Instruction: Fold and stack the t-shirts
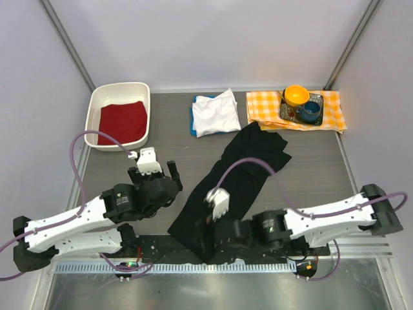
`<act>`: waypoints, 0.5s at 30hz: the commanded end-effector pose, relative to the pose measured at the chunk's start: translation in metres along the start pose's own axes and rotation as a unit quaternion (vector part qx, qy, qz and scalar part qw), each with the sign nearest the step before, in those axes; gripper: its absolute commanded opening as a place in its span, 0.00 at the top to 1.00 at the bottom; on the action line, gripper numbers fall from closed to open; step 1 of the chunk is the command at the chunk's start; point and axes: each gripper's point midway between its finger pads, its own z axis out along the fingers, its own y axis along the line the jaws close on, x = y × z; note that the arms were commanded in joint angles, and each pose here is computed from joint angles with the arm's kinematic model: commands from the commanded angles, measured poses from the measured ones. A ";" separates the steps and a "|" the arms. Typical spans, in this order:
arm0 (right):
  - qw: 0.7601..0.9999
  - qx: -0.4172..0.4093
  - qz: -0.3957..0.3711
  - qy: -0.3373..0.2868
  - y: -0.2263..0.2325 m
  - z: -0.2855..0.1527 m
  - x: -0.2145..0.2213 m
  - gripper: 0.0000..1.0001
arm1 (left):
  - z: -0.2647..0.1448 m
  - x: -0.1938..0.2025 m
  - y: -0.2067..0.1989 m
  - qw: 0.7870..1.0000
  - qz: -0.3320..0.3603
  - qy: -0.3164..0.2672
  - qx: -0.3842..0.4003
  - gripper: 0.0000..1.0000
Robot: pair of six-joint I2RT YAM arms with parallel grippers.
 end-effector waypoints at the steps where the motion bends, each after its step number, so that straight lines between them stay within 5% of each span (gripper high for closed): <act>1: 0.961 0.196 0.068 -0.181 -0.104 -0.027 -0.112 0.00 | -0.002 -0.023 -0.020 0.999 -0.020 -0.022 0.020 0.00; 6: 0.887 0.352 0.148 -0.258 -0.220 -0.048 -0.188 0.01 | 0.002 -0.026 -0.024 0.999 -0.024 -0.025 0.021 0.00; 15: 0.873 0.364 0.188 -0.263 -0.338 0.025 -0.312 0.00 | 0.028 -0.016 -0.034 1.000 -0.018 -0.003 0.017 0.00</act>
